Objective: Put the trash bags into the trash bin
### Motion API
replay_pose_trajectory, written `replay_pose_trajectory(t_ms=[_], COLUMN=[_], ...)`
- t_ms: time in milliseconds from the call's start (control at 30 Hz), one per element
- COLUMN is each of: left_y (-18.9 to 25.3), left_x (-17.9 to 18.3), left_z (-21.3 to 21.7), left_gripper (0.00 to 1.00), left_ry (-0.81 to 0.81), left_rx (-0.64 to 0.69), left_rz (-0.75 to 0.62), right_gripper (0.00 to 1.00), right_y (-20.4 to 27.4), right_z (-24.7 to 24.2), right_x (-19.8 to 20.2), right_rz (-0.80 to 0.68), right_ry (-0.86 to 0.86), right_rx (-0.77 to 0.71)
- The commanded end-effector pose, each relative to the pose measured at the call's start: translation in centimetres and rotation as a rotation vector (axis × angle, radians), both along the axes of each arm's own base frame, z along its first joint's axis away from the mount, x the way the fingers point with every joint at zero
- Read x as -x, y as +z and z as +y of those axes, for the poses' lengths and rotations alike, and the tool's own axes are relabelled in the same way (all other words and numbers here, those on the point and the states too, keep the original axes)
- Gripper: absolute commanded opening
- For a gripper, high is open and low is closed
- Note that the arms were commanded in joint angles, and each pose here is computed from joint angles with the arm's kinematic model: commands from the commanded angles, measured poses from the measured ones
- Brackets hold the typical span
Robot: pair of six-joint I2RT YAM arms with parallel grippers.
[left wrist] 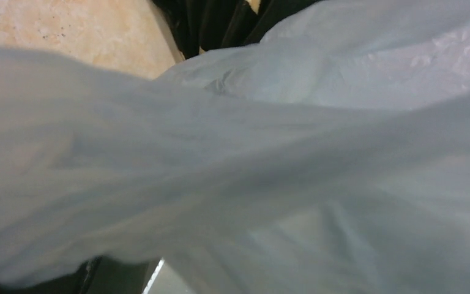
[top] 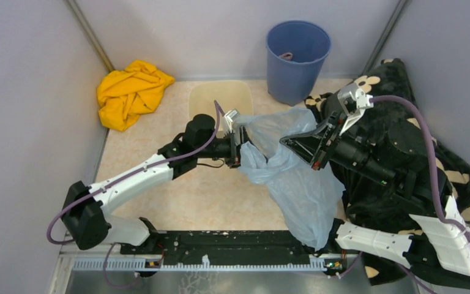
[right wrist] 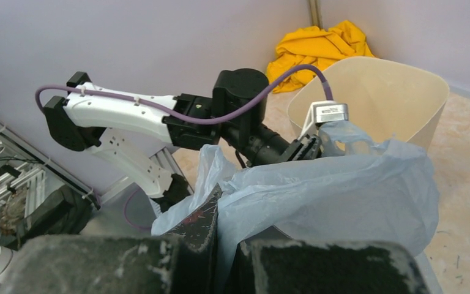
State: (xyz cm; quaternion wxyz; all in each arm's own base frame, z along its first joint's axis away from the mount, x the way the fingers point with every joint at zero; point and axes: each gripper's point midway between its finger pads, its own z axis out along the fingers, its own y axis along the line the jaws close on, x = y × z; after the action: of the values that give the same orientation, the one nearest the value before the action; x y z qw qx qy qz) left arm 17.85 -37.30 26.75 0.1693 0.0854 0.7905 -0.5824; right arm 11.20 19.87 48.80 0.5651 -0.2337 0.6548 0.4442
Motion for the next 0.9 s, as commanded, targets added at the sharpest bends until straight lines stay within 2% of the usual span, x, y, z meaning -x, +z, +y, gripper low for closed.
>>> replay_pose_trajectory(t_ms=[0, 67, 200, 333, 400, 500, 600, 867], left_y=[1.3, 1.1, 1.2, 1.5, 1.7, 1.8, 2.4, 4.3], left_x=[-0.4, -0.8, -0.8, -1.2, -1.4, -1.5, -1.6, -1.4], left_z=[-1.0, -1.0, -0.8, -0.5, -0.2, 0.2, 0.5, 0.7], left_gripper=[0.99, 0.98, 0.8, 0.46, 0.35, 0.23, 0.0, 0.0], left_ry=[-0.022, -0.004, -0.001, 0.013, 0.013, 0.012, 0.011, -0.017], left_rx=[0.053, 0.041, 0.036, 0.031, 0.024, -0.002, -0.005, -0.004], left_rz=[-0.006, -0.019, -0.041, -0.069, -0.081, -0.09, -0.11, -0.158], right_gripper=[0.0, 0.0, 0.0, 0.0, 0.0, 0.0, 0.0, 0.0], right_y=[1.4, 1.3, 1.4, 1.0, 0.7, 0.3, 0.1, -1.1], right_z=[0.5, 0.4, 0.2, 0.4, 0.3, 0.3, 0.1, 0.1], right_x=[0.8, 0.8, 0.7, 0.5, 0.3, 0.1, 0.0, -0.6], right_rz=[-0.021, -0.02, -0.021, -0.012, -0.008, -0.001, 0.005, 0.029], right_ry=[0.047, 0.045, 0.036, 0.029, 0.021, 0.01, 0.0, -0.03], right_rx=[-0.062, -0.061, -0.062, -0.048, -0.044, -0.029, -0.016, 0.023])
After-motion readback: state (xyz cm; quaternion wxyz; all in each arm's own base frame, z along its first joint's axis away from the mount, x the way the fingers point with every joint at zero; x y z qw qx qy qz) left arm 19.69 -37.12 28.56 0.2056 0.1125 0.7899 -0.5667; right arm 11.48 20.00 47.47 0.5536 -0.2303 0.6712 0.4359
